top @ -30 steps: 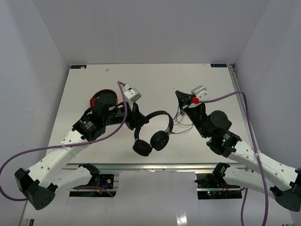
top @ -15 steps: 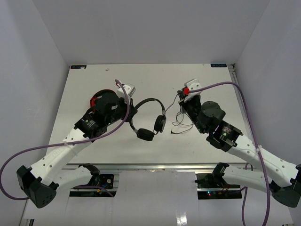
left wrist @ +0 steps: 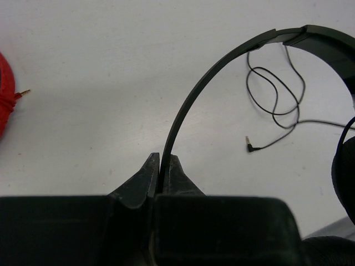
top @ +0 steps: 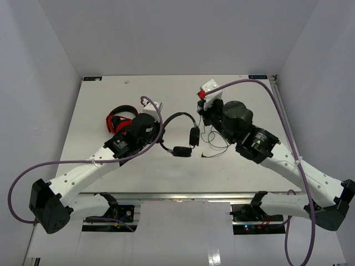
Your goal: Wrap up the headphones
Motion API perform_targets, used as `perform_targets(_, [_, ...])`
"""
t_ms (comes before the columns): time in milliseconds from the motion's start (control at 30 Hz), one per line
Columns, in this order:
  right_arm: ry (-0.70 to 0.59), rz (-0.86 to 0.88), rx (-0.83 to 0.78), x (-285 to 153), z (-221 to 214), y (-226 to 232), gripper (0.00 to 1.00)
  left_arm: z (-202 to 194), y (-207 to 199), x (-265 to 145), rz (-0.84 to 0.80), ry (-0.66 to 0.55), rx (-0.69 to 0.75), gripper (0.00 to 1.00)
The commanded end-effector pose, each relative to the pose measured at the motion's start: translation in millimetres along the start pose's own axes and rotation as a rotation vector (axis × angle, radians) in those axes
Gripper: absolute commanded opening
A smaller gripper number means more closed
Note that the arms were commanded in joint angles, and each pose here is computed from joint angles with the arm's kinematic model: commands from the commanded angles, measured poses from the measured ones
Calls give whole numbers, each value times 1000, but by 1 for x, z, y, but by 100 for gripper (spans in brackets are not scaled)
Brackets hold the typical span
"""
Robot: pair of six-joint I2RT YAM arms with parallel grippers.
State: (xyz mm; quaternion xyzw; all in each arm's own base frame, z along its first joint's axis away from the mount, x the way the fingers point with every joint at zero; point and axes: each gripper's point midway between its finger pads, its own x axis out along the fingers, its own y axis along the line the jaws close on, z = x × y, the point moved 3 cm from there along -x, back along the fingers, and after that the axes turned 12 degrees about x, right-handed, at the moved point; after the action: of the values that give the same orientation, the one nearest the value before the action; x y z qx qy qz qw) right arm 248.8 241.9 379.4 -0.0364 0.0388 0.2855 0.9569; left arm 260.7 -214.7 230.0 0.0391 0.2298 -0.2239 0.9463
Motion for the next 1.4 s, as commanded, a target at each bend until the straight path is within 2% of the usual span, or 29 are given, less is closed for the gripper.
perform_targets(0, [110,70,-10,7,-11,13,8,8,19,10,196,-63,-86,0])
perform_targets(400, [290,405,111,5,-50,74,8,-12,46,18,432,-43,-156,0])
perform_targets(600, [327,545,167,3,-69,106,8,-14,43,21,441,-45,-257,0])
perform_targets(833, [399,511,169,13,-104,128,8,-12,37,20,422,-45,-359,0])
perform_targets(1067, [393,538,195,9,-120,150,8,-10,36,16,437,-33,-427,0])
perform_targets(1367, [279,365,255,-2,-144,146,8,3,31,2,395,-71,-565,0])
